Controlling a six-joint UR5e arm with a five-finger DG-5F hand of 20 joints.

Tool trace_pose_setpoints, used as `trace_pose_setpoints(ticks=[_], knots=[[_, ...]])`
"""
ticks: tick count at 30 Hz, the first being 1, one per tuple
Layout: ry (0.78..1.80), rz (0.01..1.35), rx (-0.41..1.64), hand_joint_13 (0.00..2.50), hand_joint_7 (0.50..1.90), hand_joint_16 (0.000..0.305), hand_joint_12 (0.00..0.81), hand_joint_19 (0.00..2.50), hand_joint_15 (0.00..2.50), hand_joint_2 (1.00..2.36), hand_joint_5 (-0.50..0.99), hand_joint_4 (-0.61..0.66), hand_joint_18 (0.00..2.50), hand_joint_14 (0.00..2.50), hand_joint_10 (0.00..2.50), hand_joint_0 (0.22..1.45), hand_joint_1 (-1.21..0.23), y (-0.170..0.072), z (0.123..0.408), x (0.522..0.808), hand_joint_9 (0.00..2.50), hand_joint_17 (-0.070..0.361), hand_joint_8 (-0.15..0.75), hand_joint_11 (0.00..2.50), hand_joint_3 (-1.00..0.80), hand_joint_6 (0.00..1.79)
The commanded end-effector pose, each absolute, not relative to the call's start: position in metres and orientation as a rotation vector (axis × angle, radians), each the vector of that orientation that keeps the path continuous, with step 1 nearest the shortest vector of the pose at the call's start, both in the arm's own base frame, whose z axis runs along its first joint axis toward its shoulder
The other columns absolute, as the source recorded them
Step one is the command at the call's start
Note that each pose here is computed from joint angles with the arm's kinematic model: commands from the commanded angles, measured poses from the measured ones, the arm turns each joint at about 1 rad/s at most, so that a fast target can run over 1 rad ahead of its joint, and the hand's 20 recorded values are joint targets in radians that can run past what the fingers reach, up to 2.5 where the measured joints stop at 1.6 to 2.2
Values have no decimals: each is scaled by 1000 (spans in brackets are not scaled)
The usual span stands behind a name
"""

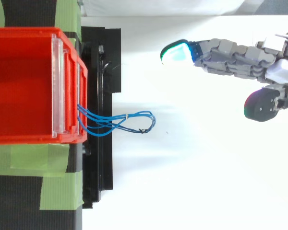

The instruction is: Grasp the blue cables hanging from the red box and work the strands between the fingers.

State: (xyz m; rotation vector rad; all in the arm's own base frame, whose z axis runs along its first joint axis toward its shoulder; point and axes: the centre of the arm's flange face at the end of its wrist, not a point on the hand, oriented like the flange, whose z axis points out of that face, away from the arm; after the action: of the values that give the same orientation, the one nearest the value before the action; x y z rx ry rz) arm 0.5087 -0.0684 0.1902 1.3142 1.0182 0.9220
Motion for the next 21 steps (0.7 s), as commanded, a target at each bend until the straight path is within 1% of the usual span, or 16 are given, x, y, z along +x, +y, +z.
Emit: trace_pose_setpoints(ticks=[1,5,6,9,10,12,13,15,19,20,21], knots=[[1006,894,1295,0,667,70,384,102,129,1000,-392,102,0,3,4,681,-492,-70,191,510,94,158,275,123,-1000,7],[987,876,1284,0,666,70,384,97,125,1000,-391,102,0,3,3,680,-491,-71,193,511,93,158,275,132,-1000,6],[981,861,1280,0,665,70,384,96,129,1000,-391,102,0,4,3,681,-491,-69,189,513,93,158,275,132,-1000,6],[980,855,1288,0,665,70,384,108,128,1000,-390,103,0,4,6,681,-491,-68,173,518,94,157,275,130,-1000,6],[944,892,1306,0,670,70,385,102,133,1000,-390,102,0,4,4,681,-491,-65,152,531,96,157,275,133,-1000,6],[918,920,1313,0,668,70,384,108,134,1000,-391,102,0,4,4,681,-491,-62,146,542,98,157,275,128,-1000,7],[914,924,1314,0,667,70,384,101,129,1000,-390,102,0,5,4,681,-491,-61,146,546,99,157,276,133,-1000,6],[911,923,1303,0,667,70,384,108,128,1000,-390,103,0,4,4,682,-491,-57,157,562,101,157,276,135,-1000,6],[937,891,1269,0,667,70,385,113,138,1000,-389,103,0,4,4,681,-491,-52,166,572,105,157,277,144,-1000,6],[945,886,1257,4,650,71,394,66,106,1000,-362,111,0,5,2,680,-516,-49,167,573,152,160,286,107,-1000,6],[945,886,1257,5,648,71,394,72,110,1000,-362,111,0,3,3,680,-516,-49,167,573,154,160,288,108,-1000,6]])
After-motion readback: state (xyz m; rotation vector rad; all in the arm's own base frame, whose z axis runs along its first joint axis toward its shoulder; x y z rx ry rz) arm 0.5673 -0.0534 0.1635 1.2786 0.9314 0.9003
